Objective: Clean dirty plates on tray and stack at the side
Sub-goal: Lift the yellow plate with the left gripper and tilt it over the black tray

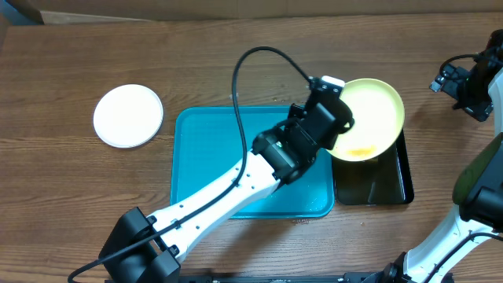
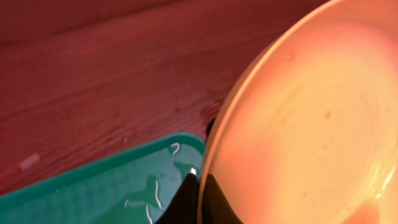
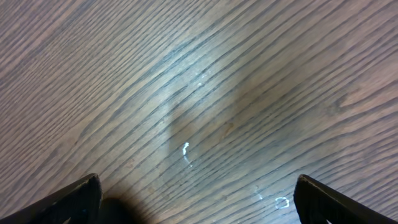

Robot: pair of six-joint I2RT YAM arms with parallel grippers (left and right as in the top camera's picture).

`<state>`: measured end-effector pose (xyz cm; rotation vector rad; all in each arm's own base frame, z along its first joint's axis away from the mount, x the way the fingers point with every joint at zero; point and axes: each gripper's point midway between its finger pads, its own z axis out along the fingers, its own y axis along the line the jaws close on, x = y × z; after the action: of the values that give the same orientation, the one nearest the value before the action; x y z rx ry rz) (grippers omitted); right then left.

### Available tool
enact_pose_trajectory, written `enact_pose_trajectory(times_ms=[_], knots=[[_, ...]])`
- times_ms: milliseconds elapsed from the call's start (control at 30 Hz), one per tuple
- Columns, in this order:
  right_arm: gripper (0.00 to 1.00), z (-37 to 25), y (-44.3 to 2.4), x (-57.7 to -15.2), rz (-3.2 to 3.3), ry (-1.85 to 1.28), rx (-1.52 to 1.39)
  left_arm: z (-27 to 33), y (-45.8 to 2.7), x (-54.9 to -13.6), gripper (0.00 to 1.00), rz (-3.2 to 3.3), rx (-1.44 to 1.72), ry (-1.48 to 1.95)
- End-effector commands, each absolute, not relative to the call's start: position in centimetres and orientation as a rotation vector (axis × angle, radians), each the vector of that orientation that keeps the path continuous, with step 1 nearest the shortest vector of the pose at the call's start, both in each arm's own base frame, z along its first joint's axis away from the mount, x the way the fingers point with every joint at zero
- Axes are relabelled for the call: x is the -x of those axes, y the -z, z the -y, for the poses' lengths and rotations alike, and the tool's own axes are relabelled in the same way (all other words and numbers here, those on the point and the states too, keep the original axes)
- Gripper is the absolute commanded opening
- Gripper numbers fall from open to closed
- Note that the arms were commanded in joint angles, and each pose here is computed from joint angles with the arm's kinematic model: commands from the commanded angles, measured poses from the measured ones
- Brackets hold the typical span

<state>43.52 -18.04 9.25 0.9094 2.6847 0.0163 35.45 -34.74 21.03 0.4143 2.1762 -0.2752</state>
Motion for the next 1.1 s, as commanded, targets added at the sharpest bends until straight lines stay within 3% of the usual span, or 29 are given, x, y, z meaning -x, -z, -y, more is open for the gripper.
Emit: enact_pose_trajectory(times_ms=[0,333,767,1067], knots=[[1.0,17.9,-10.5,-43.9,-2.655,-0.017,-0.895,35.0,-22.5,-35.7,0.04,-2.072,-0.498,0.116],[1.0,17.9,-10.5,-43.9,-2.655,-0.017,-0.895,37.4,-27.3,-33.0,0.04,-1.746,-0.698,-0.27],[1.0,17.9,-10.5,-43.9,-2.655,-0.017,-0.895,40.2,-34.7,-29.8,0.04,-1.449,-0.726,-0.427],[1.0,17.9,-10.5,-43.9,-2.655,-0.017,-0.895,40.4,-35.7,-29.2,0.04,-1.432,-0.685,-0.398]])
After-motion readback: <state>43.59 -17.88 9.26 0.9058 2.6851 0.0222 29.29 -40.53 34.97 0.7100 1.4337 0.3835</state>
